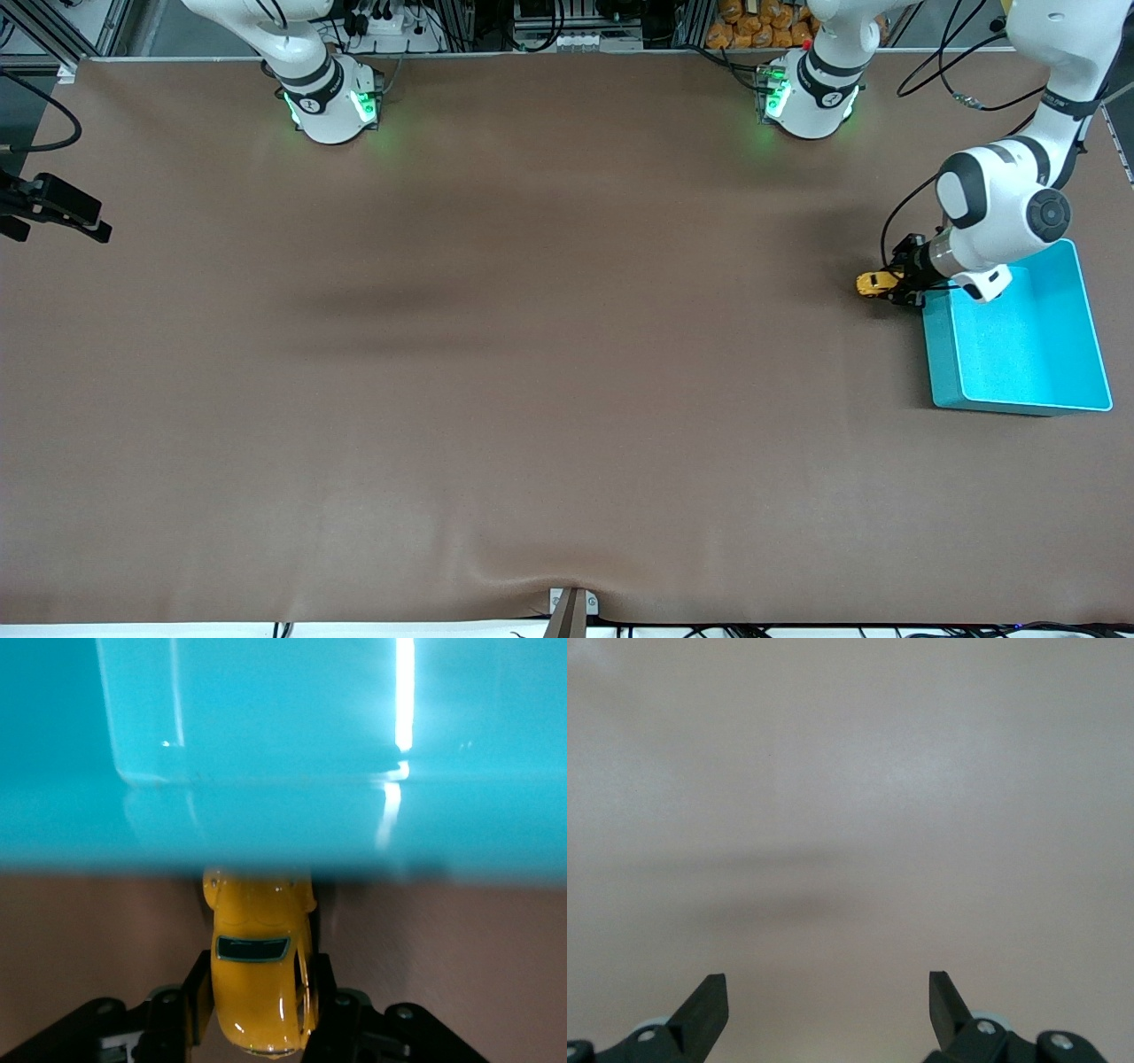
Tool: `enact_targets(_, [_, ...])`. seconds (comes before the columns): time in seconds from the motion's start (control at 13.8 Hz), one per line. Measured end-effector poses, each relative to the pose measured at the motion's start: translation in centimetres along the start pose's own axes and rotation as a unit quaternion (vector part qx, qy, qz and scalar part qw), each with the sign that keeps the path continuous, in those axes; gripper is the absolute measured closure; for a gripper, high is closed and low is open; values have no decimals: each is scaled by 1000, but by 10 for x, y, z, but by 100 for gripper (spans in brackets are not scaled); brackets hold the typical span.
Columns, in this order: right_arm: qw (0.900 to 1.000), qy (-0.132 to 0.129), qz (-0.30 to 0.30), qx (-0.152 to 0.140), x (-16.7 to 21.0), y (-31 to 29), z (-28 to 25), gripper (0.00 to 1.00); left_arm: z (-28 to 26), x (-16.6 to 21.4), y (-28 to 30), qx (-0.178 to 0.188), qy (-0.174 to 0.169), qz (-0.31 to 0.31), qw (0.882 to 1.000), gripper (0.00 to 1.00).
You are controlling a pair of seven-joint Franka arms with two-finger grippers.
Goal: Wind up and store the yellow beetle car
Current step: 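Close the left gripper on the yellow car, then lift the car with the left gripper over the blue bin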
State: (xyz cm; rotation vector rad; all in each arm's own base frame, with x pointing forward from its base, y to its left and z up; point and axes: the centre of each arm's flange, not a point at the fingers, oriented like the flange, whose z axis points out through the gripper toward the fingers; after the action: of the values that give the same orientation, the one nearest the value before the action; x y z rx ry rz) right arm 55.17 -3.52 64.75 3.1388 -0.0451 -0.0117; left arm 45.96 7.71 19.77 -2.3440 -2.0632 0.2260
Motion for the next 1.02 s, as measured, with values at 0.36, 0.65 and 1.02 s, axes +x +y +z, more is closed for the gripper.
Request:
enact_targets(0.36, [1000, 0, 0, 0, 0, 0, 0, 0, -48, -55, 52, -56, 11, 54, 997, 53])
enact_targets(0.65, [1000, 0, 0, 0, 0, 0, 0, 0, -101, -53, 89, -75, 35, 99, 992, 53])
enact_targets(1.02, [1000, 0, 1, 0, 0, 0, 0, 0, -141, -23, 108, -93, 64, 192, 975, 53])
